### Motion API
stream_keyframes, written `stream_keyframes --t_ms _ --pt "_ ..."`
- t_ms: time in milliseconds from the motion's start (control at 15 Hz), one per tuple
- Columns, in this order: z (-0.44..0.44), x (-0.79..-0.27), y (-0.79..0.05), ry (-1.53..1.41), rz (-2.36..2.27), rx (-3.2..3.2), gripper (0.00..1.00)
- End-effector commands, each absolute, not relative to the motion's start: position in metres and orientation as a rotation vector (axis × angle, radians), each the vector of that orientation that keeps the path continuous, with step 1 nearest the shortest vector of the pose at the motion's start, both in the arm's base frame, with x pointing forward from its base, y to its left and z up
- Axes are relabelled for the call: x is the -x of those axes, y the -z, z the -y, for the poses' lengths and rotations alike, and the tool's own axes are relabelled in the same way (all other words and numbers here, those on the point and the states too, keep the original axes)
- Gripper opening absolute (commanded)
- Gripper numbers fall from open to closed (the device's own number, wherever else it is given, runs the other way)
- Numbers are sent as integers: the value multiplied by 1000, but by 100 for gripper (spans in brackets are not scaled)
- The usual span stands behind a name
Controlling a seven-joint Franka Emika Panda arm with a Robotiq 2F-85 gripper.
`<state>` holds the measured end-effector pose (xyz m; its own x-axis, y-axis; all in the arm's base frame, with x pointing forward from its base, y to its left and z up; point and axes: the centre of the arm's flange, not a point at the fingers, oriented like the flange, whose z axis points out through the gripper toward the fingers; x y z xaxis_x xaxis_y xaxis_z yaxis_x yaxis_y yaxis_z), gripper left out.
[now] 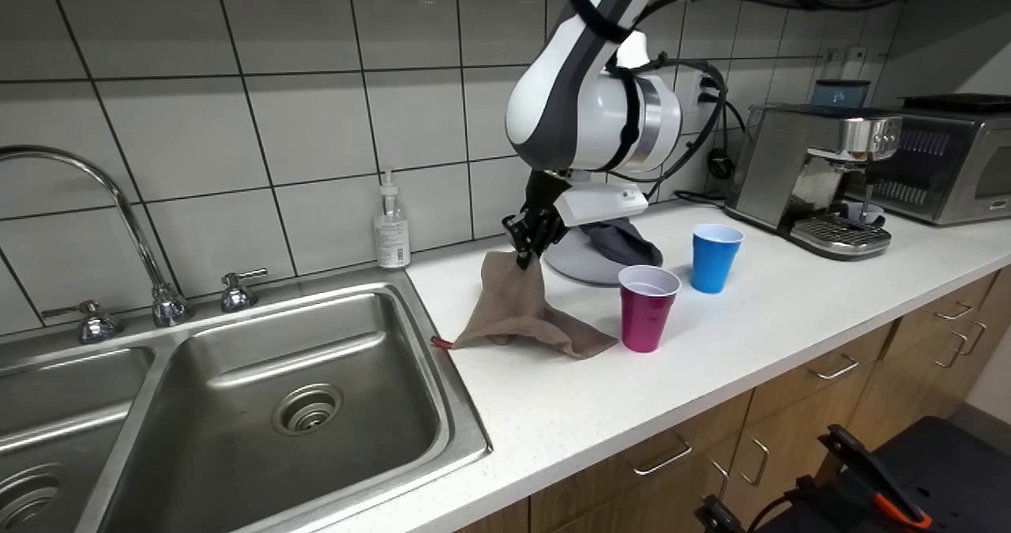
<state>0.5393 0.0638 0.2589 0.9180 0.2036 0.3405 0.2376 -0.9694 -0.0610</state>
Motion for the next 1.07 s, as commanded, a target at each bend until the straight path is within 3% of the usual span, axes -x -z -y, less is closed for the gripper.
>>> stream_keyframes --t_ms 0,400,1000 --pt "-68 -550 -262 531 326 2981 52" --pt "-58 -553 -272 566 302 2980 98" --pt "-11 -560 -300 664 185 2986 100"
